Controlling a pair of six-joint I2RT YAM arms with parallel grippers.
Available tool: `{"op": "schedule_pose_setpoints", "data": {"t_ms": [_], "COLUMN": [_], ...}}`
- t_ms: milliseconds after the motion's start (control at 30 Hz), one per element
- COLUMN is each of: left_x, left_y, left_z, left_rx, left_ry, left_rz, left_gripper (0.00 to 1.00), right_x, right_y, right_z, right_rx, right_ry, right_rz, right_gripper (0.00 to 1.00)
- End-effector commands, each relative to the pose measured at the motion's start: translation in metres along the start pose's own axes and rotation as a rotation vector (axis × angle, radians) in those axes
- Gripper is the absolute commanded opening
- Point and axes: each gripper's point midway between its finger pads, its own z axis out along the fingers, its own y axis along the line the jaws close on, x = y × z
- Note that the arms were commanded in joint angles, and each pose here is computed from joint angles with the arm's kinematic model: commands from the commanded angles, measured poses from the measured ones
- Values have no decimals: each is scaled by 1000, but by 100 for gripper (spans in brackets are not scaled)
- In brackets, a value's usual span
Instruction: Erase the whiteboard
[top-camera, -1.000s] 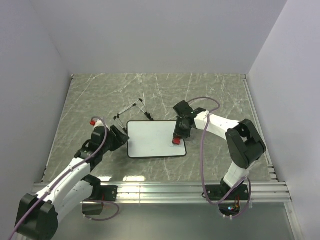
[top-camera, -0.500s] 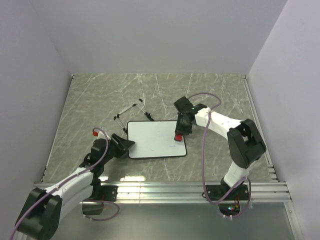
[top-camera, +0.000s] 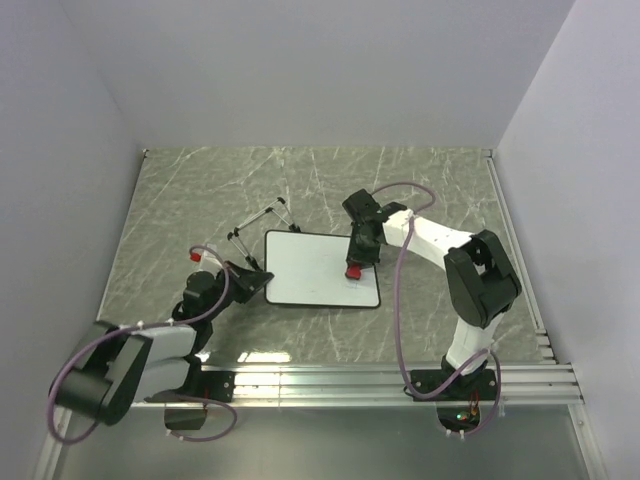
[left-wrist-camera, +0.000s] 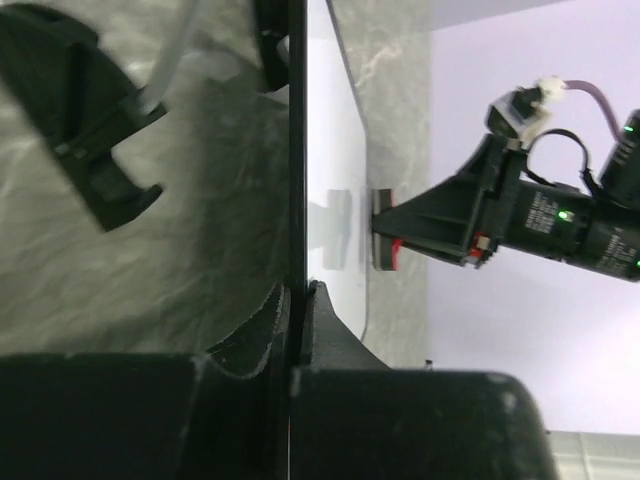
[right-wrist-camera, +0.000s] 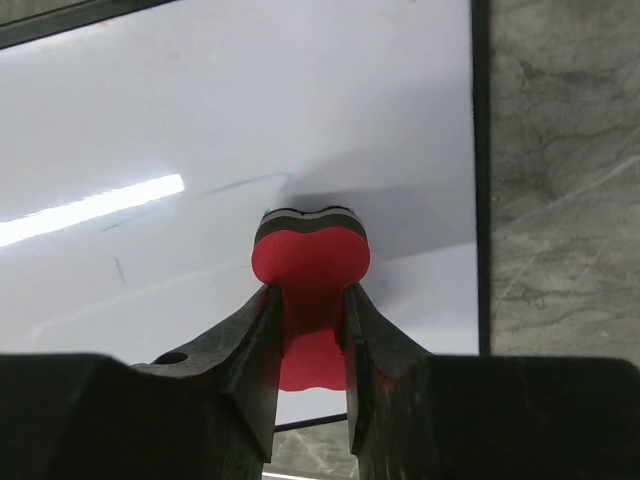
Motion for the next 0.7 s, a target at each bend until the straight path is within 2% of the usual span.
{"op": "schedule_pose_setpoints", "data": {"t_ms": [0, 167, 267, 333, 500, 667], "left_x": [22, 16, -5, -9, -17, -17], "left_y": [18, 3, -18, -19, -30, -30], "left_z": [-15, -1, 4, 2, 6, 6], "left_rx": [31, 44, 51, 16, 7, -2], "left_ry": [50, 90, 36, 41, 61, 70], "left_rz": [24, 68, 153, 193, 225, 228], "left_gripper": [1, 1, 1, 1, 1, 1], "right_x": [-14, -4, 14, 22, 41, 21], "right_y": [7, -10, -22, -24, 0, 23], "right_z": [-3, -6, -8, -9, -15, 4], "right_rx": [-4, 29, 27, 11, -44, -42], "right_ry": [-25, -24, -6, 3, 22, 13], "right_rz": [-11, -18, -2, 24, 18, 8], "right_gripper": [0, 0, 0, 0, 0, 0]}}
